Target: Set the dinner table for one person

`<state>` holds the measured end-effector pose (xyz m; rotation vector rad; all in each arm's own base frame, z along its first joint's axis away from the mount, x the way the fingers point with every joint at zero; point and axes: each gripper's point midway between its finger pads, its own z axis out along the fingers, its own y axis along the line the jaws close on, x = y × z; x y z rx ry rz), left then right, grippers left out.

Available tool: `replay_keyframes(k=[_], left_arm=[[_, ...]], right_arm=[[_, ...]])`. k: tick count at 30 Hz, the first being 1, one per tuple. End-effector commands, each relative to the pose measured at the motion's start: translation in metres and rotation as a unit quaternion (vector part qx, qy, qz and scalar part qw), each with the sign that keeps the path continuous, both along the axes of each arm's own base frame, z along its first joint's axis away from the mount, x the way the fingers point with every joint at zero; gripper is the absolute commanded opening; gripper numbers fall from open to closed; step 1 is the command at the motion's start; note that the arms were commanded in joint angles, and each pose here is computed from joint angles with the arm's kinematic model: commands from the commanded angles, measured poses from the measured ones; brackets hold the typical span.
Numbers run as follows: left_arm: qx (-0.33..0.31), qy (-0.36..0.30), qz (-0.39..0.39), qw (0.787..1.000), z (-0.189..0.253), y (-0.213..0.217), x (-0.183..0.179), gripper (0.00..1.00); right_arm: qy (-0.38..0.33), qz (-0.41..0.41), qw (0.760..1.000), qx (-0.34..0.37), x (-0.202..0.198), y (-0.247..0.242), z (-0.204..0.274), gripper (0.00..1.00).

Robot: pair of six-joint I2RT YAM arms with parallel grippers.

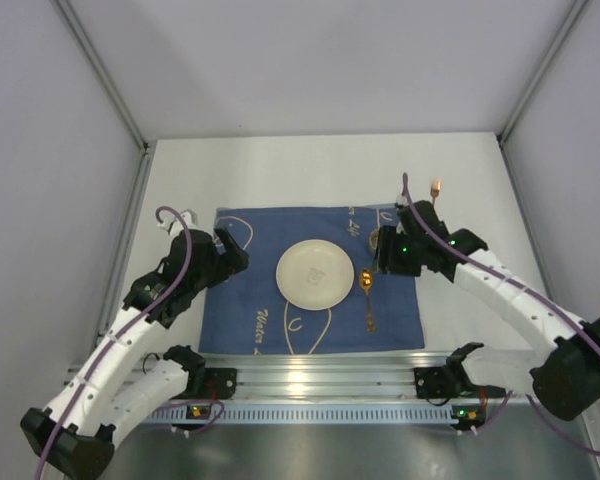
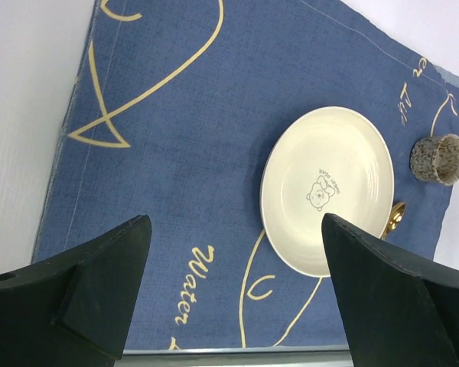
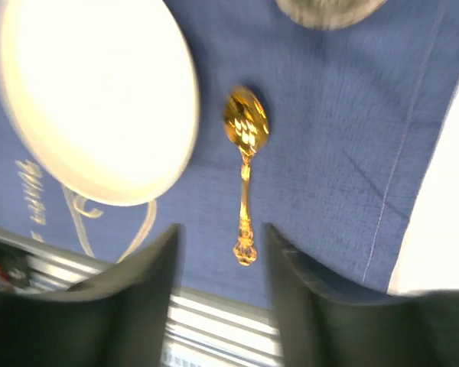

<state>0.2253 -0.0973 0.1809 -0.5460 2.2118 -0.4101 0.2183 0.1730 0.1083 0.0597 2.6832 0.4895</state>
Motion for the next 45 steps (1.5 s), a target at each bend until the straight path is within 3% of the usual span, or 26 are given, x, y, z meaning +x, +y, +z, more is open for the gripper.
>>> replay_keyframes(k=[1,2,3,5,10,14,18,22,28,35,39,45], left_arm=[[-0.010,-0.050,-0.027,0.998,0.021,-0.016,0.025,0.98],[-0.001,-0.044,-0.037,0.998,0.017,-0.021,0.033,0.98],[-0.006,-0.049,-0.048,0.998,0.025,-0.028,0.040,0.98],[0.005,-0.028,-0.062,0.998,0.016,-0.037,0.052,0.98],[-0.012,-0.006,-0.106,0.994,0.022,-0.065,0.069,0.98],[-0.011,0.046,-0.119,0.992,0.009,-0.072,0.065,0.98],[-0.013,0.072,-0.121,0.990,-0.005,-0.067,0.046,0.98],[-0.022,0.071,-0.099,0.992,-0.013,-0.053,0.025,0.98],[-0.055,0.077,-0.067,0.993,-0.018,-0.040,-0.008,0.98],[-0.052,0.087,-0.046,0.994,-0.022,-0.024,-0.030,0.98],[-0.054,0.089,-0.039,0.994,-0.025,-0.020,-0.035,0.98],[-0.051,0.097,-0.047,0.993,-0.025,-0.024,-0.033,0.98]], right_arm=[[-0.110,0.006,0.994,-0.029,0.016,-0.017,0.065,0.59],[-0.135,0.000,0.990,-0.047,0.023,-0.026,0.078,0.69],[-0.149,-0.013,0.987,-0.054,0.029,-0.035,0.086,0.87],[-0.171,-0.028,0.982,-0.076,0.044,-0.050,0.099,1.00],[-0.155,-0.124,0.975,-0.096,0.099,-0.120,0.110,1.00],[-0.046,-0.167,0.982,-0.072,0.143,-0.148,0.057,0.98],[-0.006,-0.203,0.978,-0.053,0.180,-0.165,0.028,0.94],[0.006,-0.211,0.973,-0.090,0.225,-0.182,0.008,0.93],[0.043,-0.210,0.972,-0.096,0.267,-0.184,-0.042,0.80],[0.083,-0.216,0.963,-0.139,0.274,-0.195,-0.089,0.68],[0.101,-0.202,0.963,-0.145,0.269,-0.187,-0.108,0.33],[0.127,-0.181,0.963,-0.156,0.255,-0.176,-0.127,0.01]])
